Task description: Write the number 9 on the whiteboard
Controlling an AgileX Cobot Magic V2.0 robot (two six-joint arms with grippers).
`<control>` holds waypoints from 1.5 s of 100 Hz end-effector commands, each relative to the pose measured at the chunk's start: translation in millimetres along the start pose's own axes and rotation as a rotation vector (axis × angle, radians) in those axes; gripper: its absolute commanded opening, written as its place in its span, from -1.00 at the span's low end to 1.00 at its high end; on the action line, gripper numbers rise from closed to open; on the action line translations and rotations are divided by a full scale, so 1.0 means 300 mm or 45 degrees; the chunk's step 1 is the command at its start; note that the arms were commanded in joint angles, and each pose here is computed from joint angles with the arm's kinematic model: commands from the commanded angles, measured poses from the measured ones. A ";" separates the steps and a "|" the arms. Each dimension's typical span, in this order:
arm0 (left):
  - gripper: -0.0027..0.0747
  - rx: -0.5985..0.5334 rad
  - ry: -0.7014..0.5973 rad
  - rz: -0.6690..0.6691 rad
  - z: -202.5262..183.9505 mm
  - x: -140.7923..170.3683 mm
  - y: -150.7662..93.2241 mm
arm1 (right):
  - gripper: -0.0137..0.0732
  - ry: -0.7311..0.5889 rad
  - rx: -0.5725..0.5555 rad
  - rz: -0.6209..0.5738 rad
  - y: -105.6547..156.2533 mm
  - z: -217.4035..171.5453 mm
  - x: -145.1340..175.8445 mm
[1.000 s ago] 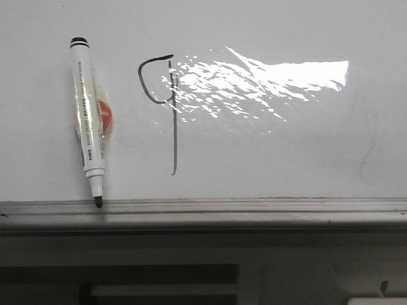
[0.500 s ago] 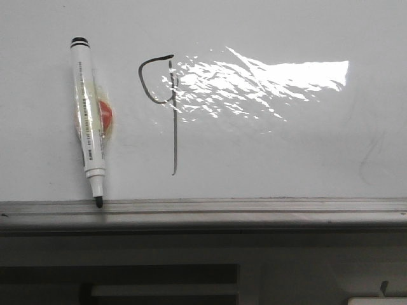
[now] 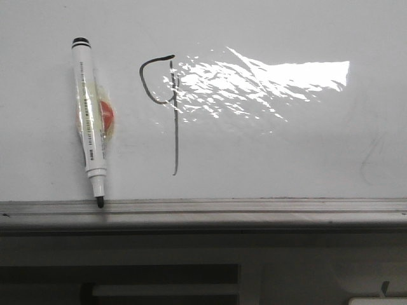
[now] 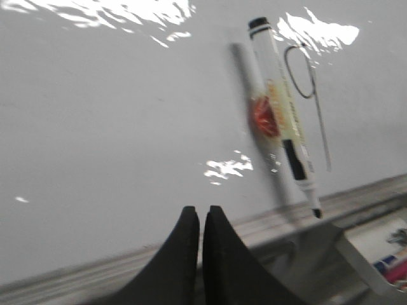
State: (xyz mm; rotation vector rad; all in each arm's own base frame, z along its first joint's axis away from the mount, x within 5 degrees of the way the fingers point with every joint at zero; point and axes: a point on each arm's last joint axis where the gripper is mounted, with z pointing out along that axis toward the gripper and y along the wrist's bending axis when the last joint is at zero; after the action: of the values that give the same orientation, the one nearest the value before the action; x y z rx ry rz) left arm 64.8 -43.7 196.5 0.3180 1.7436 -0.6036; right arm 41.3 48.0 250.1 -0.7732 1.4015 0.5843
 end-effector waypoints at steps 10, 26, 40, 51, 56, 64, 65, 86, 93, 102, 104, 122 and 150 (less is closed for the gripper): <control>-0.98 -0.247 -0.198 0.225 -0.034 -0.024 0.046 | -0.83 -0.110 -0.017 -0.022 0.001 -0.002 -0.049; -0.98 -0.486 -0.194 0.270 -0.070 -0.012 0.079 | -0.83 -0.110 -0.017 -0.022 0.001 -0.002 -0.049; -0.98 -0.637 -0.129 0.222 -0.094 0.017 0.096 | -0.83 -0.110 -0.017 -0.022 0.001 -0.002 -0.049; -0.98 -0.719 -0.054 0.119 -0.101 0.044 0.106 | -0.83 -0.110 -0.017 -0.022 0.001 -0.002 -0.049; -0.98 -0.750 -0.060 0.114 -0.103 0.043 0.110 | -0.83 -0.110 -0.017 -0.022 0.001 -0.002 -0.049; -0.98 -0.765 -0.061 0.124 -0.105 0.042 0.112 | -0.83 -0.110 -0.017 -0.022 0.001 -0.002 -0.049; -0.98 -0.765 -0.060 0.124 -0.105 0.042 0.112 | -0.83 -0.110 -0.017 -0.022 0.001 -0.002 -0.049; -0.98 -0.768 -0.059 0.128 -0.105 0.042 0.113 | -0.83 -0.110 -0.017 -0.022 0.001 -0.002 -0.049; -0.98 -0.768 -0.057 0.128 -0.105 0.042 0.113 | -0.83 -0.110 -0.017 -0.022 0.001 -0.002 -0.049; -0.98 -0.768 -0.057 0.128 -0.105 0.042 0.113 | -0.83 -0.110 -0.017 -0.022 0.001 -0.002 -0.049; -0.98 -0.768 -0.057 0.128 -0.105 0.042 0.113 | -0.83 -0.110 -0.017 -0.022 0.001 -0.002 -0.049; -0.98 -0.768 -0.057 0.128 -0.105 0.042 0.113 | -0.83 -0.110 -0.017 -0.022 0.001 -0.002 -0.049; -0.98 -0.768 -0.057 0.128 -0.105 0.042 0.113 | -0.83 -0.110 -0.017 -0.022 0.001 -0.002 -0.049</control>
State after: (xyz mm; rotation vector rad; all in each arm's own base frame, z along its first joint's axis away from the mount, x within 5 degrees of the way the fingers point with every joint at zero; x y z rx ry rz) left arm 53.5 0.2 183.2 -0.0278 1.8141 0.0039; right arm 41.3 48.0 250.1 -0.7732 1.4015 0.5843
